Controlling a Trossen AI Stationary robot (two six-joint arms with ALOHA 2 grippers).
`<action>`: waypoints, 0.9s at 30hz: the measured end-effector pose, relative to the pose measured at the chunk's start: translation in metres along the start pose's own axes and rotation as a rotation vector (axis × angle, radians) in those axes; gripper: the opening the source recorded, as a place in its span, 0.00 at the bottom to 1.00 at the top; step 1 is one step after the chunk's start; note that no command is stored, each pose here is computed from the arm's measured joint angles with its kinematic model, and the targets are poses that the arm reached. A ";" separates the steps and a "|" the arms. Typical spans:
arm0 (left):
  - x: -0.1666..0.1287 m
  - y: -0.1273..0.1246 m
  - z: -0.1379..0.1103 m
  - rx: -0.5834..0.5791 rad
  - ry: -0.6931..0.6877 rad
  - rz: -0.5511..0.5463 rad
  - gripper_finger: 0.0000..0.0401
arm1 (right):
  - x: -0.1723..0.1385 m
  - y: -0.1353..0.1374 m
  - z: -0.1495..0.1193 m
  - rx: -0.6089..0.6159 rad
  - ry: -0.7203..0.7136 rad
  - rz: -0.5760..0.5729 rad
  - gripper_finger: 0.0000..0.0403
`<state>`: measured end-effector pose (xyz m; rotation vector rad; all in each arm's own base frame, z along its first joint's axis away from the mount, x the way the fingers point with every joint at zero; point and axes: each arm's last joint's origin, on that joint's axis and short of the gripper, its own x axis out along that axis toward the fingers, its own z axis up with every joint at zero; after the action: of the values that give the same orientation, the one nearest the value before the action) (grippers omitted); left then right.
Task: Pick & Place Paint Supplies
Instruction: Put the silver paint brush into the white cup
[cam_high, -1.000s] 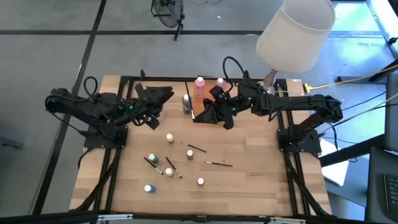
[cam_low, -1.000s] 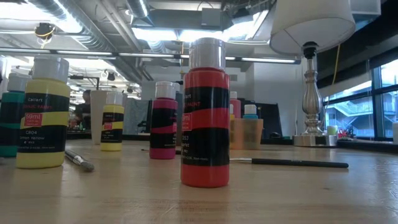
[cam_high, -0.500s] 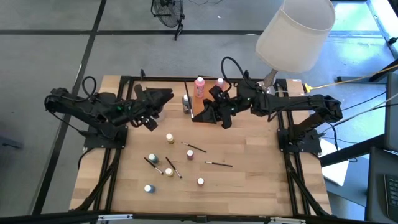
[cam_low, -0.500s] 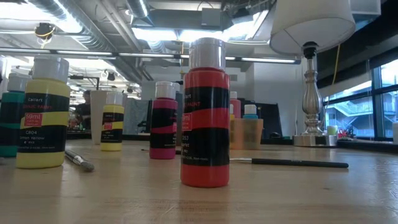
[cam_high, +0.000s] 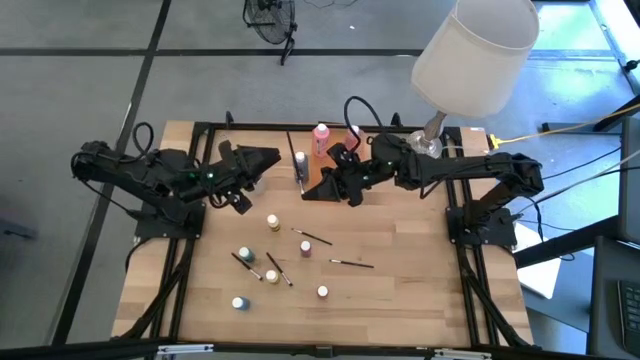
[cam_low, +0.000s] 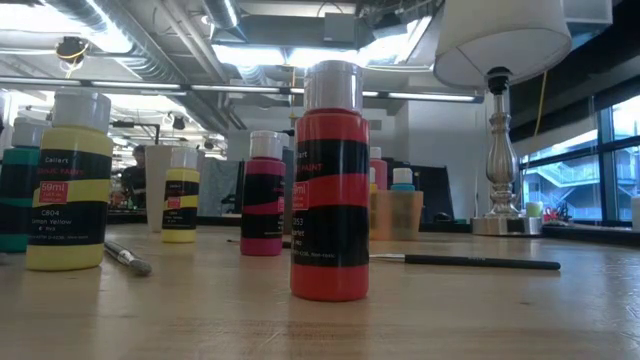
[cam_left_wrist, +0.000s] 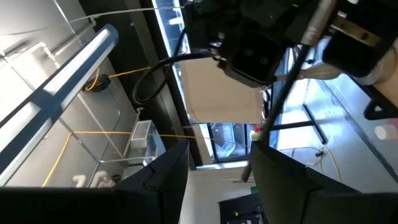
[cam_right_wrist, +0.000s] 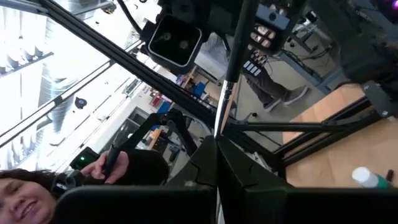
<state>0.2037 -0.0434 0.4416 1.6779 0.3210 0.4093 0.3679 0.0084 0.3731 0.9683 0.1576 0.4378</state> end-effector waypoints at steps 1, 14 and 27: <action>0.000 -0.001 0.000 0.004 0.000 -0.007 0.42 | 0.000 0.000 0.000 0.003 -0.002 0.003 0.00; 0.002 -0.010 0.005 0.068 -0.054 -0.068 0.42 | 0.000 0.004 0.002 0.012 -0.015 0.037 0.00; 0.011 -0.013 0.005 0.105 -0.032 -0.072 0.42 | 0.000 0.003 0.000 0.023 -0.009 0.016 0.00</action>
<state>0.2165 -0.0414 0.4292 1.7677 0.3836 0.3160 0.3673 0.0103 0.3756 0.9941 0.1468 0.4466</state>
